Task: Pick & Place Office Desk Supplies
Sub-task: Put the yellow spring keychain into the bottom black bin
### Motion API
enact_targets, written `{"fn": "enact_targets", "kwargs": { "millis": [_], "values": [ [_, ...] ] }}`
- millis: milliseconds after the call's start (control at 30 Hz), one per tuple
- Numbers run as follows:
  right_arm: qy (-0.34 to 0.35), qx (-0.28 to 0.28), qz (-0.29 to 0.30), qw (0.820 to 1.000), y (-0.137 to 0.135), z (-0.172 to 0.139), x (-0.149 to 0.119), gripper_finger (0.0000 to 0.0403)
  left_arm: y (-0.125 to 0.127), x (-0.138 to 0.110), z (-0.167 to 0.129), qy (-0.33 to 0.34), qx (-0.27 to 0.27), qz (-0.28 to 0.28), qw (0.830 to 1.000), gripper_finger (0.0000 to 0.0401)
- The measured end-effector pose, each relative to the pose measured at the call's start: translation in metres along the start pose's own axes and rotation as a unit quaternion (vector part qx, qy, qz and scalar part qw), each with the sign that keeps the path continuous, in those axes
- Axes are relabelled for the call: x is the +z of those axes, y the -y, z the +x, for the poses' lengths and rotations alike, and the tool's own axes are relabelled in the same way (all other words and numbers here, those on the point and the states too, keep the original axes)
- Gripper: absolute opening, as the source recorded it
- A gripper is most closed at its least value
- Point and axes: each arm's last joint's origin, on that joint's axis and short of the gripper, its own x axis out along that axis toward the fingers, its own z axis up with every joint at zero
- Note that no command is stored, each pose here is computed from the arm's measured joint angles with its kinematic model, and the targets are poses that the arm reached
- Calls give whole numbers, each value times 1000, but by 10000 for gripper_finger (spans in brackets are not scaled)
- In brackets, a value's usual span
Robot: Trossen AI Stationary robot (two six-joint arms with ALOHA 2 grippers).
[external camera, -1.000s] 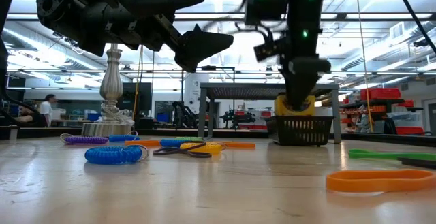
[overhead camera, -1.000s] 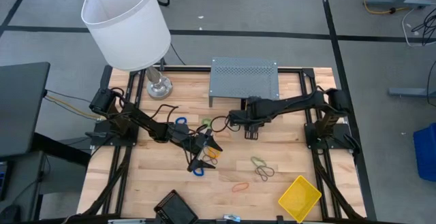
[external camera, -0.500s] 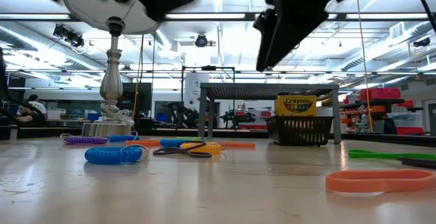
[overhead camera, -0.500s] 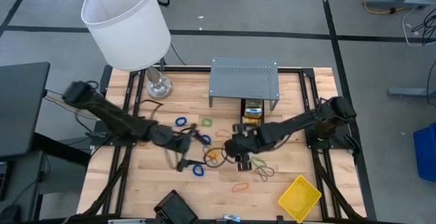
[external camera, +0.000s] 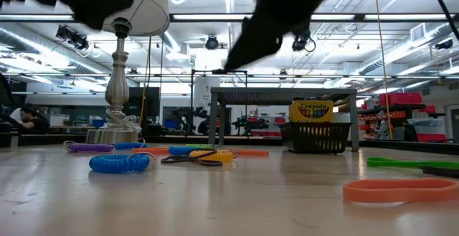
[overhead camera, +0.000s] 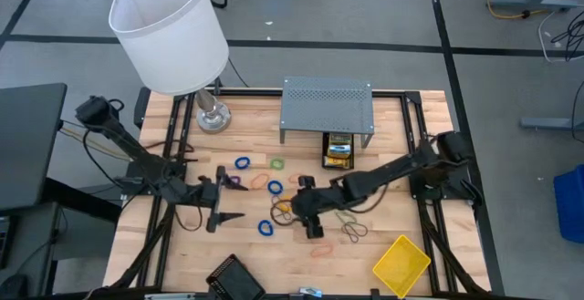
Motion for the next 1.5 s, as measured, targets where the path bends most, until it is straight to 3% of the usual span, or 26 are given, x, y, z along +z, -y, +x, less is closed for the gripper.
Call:
{"fn": "enact_targets", "kwargs": {
  "millis": [133, 267, 367, 700, 1033, 1167, 1367, 1500],
  "values": [
    [-48, -1, -25, 999, 19, 18, -10, 208, -11, -21, -11, 30, 7, -43, 999, 346],
    [-102, 7, -62, 993, 31, 34, -24, 208, -19, -35, -18, 37, 23, -56, 997, 346],
    [-105, 8, -85, 991, 34, 38, -26, 208, -22, -41, -20, 31, 34, -55, 997, 346],
    [-98, -7, -151, 984, 36, 55, -20, 208, -22, -41, -20, 32, 46, -47, 997, 346],
    [-142, 12, -167, 976, 37, 76, -21, 202, -22, -40, -20, 35, 45, -51, 997, 346],
    [-146, 6, -164, 976, 35, 79, -23, 160, -22, -40, -20, 34, 46, -51, 997, 346],
    [-170, -16, -152, 974, 33, 75, -26, 19, -22, -41, -20, 32, 46, -49, 997, 346],
    [-193, -30, -121, 973, 31, 68, -28, 10, -22, -40, -20, 33, 46, -49, 997, 346]
  ]
}}
